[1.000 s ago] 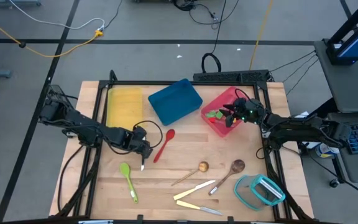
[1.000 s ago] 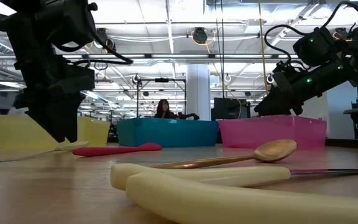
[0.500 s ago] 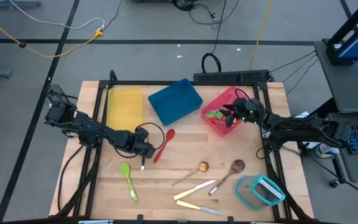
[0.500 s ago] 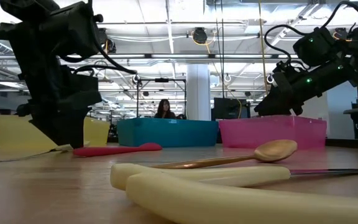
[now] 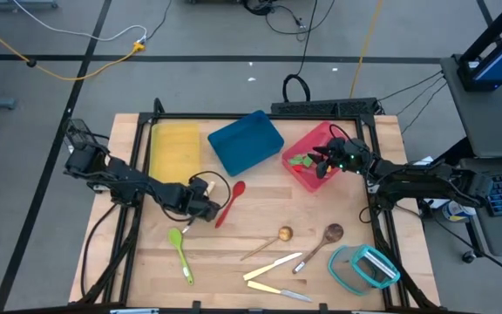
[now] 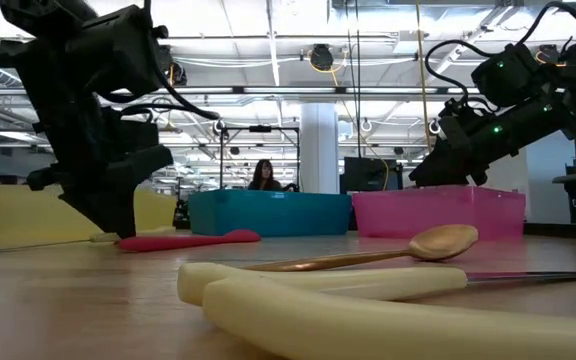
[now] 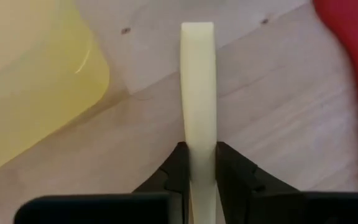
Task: Pick & Place Kitchen Items
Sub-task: Put the yellow knife into the blue bin
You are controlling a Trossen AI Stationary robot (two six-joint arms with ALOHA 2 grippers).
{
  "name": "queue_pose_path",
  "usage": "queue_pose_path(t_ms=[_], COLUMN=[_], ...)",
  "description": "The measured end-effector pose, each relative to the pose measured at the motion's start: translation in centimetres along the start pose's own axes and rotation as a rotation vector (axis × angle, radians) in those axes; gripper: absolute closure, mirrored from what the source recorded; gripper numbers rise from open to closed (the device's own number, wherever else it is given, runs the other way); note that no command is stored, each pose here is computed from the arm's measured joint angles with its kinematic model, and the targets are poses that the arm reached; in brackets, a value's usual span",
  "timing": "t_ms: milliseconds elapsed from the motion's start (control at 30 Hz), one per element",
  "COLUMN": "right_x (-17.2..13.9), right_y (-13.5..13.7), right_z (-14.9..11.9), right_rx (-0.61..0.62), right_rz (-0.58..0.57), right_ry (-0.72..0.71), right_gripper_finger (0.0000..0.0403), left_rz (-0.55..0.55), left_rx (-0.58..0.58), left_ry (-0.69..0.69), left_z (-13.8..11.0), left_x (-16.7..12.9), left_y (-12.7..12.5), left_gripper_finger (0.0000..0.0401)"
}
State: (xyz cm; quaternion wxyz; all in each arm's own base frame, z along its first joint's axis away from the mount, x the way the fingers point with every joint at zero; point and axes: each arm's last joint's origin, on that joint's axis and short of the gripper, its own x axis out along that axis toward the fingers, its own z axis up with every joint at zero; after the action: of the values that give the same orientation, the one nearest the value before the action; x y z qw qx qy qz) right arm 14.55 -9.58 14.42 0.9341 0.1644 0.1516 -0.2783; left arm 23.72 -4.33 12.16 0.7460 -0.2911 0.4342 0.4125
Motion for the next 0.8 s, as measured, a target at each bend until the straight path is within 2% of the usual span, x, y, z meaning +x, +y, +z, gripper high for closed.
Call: queue_pose_path(t_ms=[100,233,467,667,800], right_x=[0.0,0.0,-0.2,-0.9,-1.1], right_y=[0.0,0.0,-0.1,-0.5,-0.3], right_z=[0.0,0.0,-0.8,-2.8,-1.8], right_rx=[-0.001,-0.004,-0.029,-0.028,-0.033], right_rz=[0.0,0.0,0.002,0.009,0.034], right_ry=[0.0,0.002,0.009,-0.017,-0.13], right_gripper_finger=[0.0236,0.0236,0.0236,0.0236,0.0236], left_rz=[-0.025,-0.113,-0.217,-0.272,-0.297], left_rx=[-0.017,-0.043,0.005,0.1,0.191], left_ry=[-0.018,-0.049,-0.14,-0.268,-0.358], left_z=[0.4,1.1,3.6,9.0,13.2], left_x=[-0.2,-0.7,-2.9,-5.4,-7.3], left_y=[-0.6,-2.0,-4.8,-6.9,-7.6], left_gripper_finger=[0.0351,0.0351,0.0343,0.0344,0.034])
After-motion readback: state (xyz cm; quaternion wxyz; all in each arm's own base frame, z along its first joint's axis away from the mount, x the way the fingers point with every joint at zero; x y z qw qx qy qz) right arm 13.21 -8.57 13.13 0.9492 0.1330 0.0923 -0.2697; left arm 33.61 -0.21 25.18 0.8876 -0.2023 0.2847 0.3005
